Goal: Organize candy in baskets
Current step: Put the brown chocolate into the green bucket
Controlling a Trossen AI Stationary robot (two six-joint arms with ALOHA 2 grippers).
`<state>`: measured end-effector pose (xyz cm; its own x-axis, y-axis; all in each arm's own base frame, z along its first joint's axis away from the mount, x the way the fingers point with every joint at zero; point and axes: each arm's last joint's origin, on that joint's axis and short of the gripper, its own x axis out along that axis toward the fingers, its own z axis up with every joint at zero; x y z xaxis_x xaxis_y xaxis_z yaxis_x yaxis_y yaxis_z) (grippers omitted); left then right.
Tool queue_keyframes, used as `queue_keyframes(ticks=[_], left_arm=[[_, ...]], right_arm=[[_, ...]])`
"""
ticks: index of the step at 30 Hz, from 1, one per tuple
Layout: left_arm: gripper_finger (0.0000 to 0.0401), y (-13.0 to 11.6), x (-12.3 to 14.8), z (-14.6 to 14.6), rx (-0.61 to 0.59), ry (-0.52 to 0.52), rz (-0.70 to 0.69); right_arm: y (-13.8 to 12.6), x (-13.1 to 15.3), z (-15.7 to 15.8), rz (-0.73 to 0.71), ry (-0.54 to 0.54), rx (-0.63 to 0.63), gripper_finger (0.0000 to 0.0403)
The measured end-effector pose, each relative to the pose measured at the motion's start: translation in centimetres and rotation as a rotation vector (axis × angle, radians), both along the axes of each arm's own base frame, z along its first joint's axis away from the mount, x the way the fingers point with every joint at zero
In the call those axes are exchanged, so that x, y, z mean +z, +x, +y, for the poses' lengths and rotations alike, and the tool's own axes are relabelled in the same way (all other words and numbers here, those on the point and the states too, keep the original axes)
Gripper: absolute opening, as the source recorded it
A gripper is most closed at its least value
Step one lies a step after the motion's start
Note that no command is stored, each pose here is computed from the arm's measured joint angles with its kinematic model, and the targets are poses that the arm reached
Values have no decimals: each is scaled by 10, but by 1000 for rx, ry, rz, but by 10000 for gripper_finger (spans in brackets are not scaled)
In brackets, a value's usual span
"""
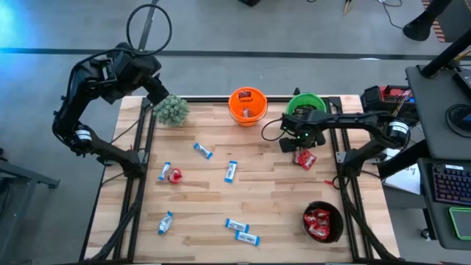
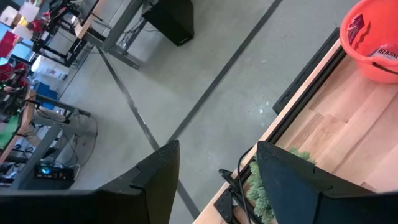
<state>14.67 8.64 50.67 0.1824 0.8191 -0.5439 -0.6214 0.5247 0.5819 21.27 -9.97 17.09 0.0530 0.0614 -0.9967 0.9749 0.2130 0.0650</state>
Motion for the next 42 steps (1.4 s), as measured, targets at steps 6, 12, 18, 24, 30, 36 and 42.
queue_keyframes(ticks=[6, 12, 18, 24, 30, 36, 42], left_arm=[[197, 0, 0, 0, -10, 3, 15], [197, 0, 0, 0, -10, 3, 15], [197, 0, 0, 0, -12, 4, 18], [197, 0, 0, 0, -11, 3, 17], [197, 0, 0, 0, -10, 3, 15], [197, 0, 0, 0, -10, 3, 14], [197, 0, 0, 0, -10, 3, 15]], right_arm=[[1, 3, 2, -20, -8, 12, 208], [-3, 21, 5, -93, -42, -3, 208], [-5, 27, 8, -123, -46, 3, 208], [-4, 26, 9, -117, -41, 11, 208], [2, 20, 16, -96, -29, 47, 208], [5, 19, 22, -97, -33, 99, 208], [5, 17, 22, -95, -39, 117, 208]])
